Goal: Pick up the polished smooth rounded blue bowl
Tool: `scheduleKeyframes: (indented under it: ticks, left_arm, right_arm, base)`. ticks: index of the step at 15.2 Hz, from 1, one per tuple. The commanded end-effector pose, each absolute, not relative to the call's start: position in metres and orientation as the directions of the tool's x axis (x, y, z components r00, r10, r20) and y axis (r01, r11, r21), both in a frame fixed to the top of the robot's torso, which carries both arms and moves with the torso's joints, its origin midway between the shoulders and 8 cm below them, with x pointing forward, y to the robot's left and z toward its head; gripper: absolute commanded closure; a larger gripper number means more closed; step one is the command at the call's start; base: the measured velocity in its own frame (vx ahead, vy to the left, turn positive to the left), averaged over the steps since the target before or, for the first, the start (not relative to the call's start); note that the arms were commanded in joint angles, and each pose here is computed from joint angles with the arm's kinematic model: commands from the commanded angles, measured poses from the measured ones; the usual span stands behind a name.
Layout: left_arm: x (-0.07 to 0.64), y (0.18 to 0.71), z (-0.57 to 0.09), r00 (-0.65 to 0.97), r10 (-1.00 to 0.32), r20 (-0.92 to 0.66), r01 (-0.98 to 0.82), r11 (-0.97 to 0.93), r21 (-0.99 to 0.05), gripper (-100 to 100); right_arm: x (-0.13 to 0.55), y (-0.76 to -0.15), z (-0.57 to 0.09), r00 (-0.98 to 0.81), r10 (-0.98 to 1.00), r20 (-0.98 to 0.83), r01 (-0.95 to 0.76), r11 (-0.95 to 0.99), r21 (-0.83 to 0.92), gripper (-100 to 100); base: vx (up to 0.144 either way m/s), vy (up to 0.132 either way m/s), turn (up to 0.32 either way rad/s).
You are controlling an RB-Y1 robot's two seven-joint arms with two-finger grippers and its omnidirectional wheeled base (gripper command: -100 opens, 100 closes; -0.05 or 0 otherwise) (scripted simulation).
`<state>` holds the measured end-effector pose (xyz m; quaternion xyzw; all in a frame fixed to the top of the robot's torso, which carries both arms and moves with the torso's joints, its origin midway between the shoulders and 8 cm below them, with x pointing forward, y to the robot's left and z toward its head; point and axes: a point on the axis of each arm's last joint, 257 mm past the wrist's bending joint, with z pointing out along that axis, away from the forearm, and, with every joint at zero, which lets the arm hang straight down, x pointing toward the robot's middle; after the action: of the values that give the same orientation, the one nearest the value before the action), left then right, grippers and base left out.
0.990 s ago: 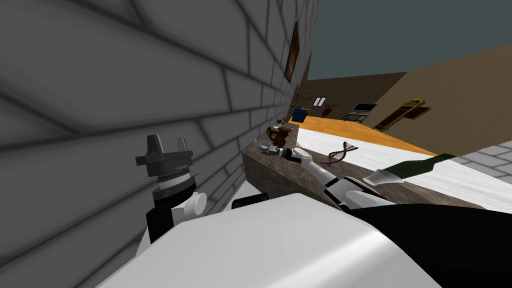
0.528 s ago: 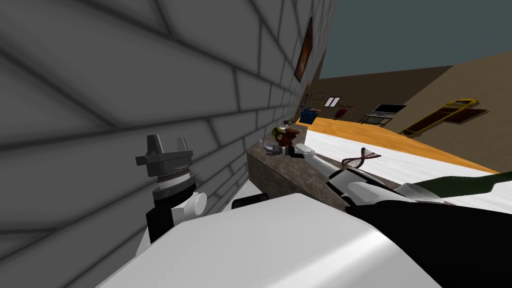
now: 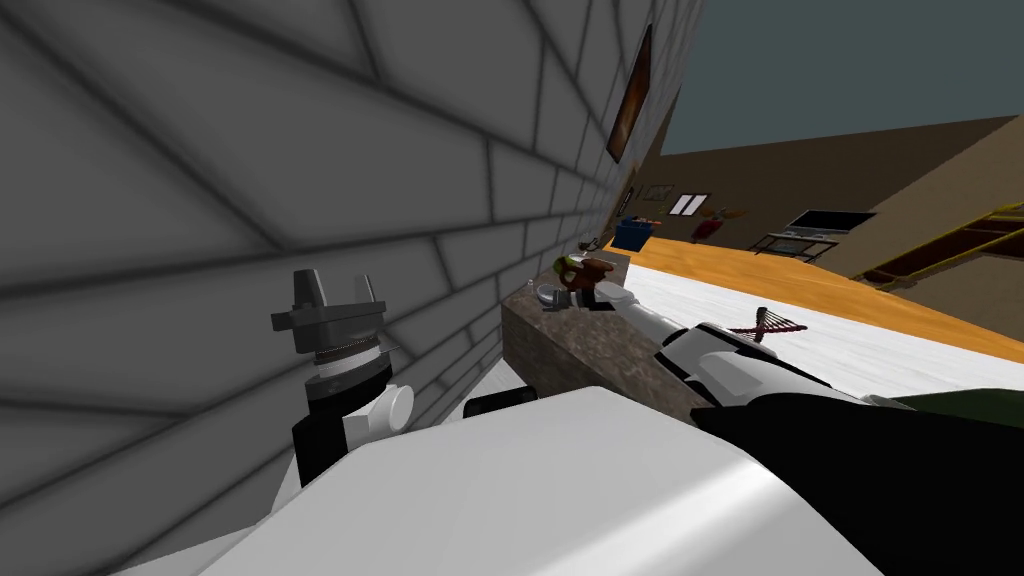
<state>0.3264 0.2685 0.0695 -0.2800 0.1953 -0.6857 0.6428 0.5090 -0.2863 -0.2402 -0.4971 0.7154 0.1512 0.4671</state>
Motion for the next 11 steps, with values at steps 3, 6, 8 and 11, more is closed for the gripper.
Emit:
scheduleKeyframes:
  ticks: [3, 6, 8, 11]
  left_arm:
    - [0.326, 0.268, 0.070, -0.017, -0.991, 0.133, 0.772, -0.097, -0.628, 0]
    - [0.326, 0.268, 0.070, -0.017, -0.991, 0.133, 0.772, -0.097, -0.628, 0]
    - [0.326, 0.268, 0.070, -0.017, -0.991, 0.133, 0.772, -0.097, -0.628, 0]
    - [0.326, 0.268, 0.070, -0.017, -0.991, 0.133, 0.772, -0.097, -0.628, 0]
  right_arm:
    - [0.510, -0.339, -0.253, -0.096, -0.702, -0.706, -0.862, 0.413, -0.294, -100]
    - [0.507, -0.371, -0.262, -0.126, -0.763, -0.633, -0.866, 0.396, -0.306, -100]
    - [0.506, -0.385, -0.269, -0.154, -0.770, -0.620, -0.859, 0.414, -0.301, -100]
    - [0.500, -0.413, -0.274, -0.178, -0.815, -0.552, -0.867, 0.395, -0.305, -100]
  base:
    - [-0.004, 0.025, 0.229]
    - [0.001, 0.029, 0.151]
    - [-0.001, 0.029, 0.139]
    - [-0.005, 0.031, 0.160]
